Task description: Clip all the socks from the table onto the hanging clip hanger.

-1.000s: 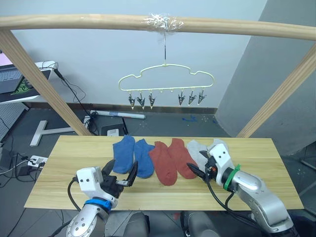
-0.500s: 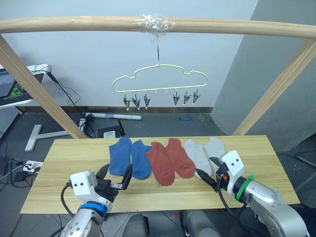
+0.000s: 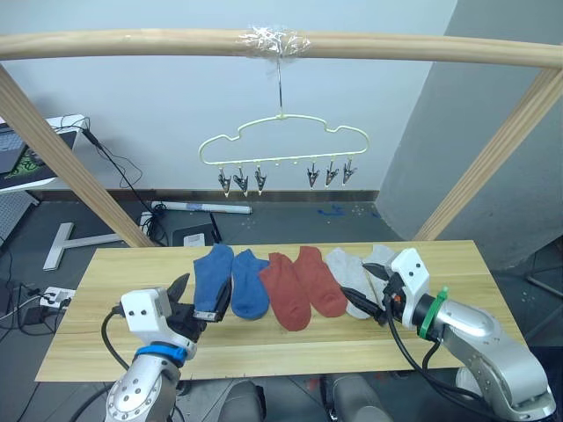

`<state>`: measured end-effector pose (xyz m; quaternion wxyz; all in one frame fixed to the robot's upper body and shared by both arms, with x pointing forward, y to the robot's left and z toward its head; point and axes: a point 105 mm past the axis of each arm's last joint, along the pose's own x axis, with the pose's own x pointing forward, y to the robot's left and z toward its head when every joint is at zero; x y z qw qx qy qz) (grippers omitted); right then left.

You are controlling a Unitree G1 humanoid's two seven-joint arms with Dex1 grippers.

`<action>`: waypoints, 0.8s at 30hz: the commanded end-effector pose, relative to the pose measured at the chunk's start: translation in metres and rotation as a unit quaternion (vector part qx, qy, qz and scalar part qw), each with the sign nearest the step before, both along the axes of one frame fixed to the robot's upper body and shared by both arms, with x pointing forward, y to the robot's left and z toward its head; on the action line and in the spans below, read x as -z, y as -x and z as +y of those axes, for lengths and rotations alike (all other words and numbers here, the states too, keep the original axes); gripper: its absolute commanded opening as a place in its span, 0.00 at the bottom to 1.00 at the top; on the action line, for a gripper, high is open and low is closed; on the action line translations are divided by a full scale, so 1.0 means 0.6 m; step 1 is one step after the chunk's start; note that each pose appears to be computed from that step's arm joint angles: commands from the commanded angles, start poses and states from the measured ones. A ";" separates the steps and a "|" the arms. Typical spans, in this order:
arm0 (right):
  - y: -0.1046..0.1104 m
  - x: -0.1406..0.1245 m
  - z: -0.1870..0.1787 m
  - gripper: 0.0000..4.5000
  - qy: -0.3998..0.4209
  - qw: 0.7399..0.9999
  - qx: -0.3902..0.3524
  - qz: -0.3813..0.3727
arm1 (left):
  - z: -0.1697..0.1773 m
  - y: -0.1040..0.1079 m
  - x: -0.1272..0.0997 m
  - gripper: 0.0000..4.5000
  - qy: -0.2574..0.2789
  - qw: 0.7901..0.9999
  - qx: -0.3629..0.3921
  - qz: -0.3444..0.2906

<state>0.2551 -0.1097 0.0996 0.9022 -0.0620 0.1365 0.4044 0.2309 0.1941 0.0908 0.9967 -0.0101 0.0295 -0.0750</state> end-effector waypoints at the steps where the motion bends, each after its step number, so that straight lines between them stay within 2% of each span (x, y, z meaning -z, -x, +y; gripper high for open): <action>1: 0.002 -0.038 0.026 0.88 -0.028 0.998 -0.054 -0.013 | 0.008 -0.014 -0.022 1.00 -0.019 0.999 0.001 -0.026; 11: -0.020 -0.142 0.071 0.88 -0.064 0.985 -0.145 -0.062 | 0.040 -0.081 -0.054 1.00 -0.048 0.998 -0.033 -0.036; 18: -0.030 -0.180 0.087 0.88 -0.077 0.979 -0.168 -0.083 | 0.045 -0.110 -0.070 1.00 -0.056 0.997 -0.036 -0.047; 21: -0.031 -0.182 0.089 0.88 -0.079 0.979 -0.169 -0.085 | 0.044 -0.116 -0.076 0.88 -0.051 0.997 -0.036 -0.056; 24: -0.030 -0.181 0.091 0.88 -0.079 0.979 -0.170 -0.084 | 0.040 -0.123 -0.077 0.67 -0.050 0.997 -0.032 -0.058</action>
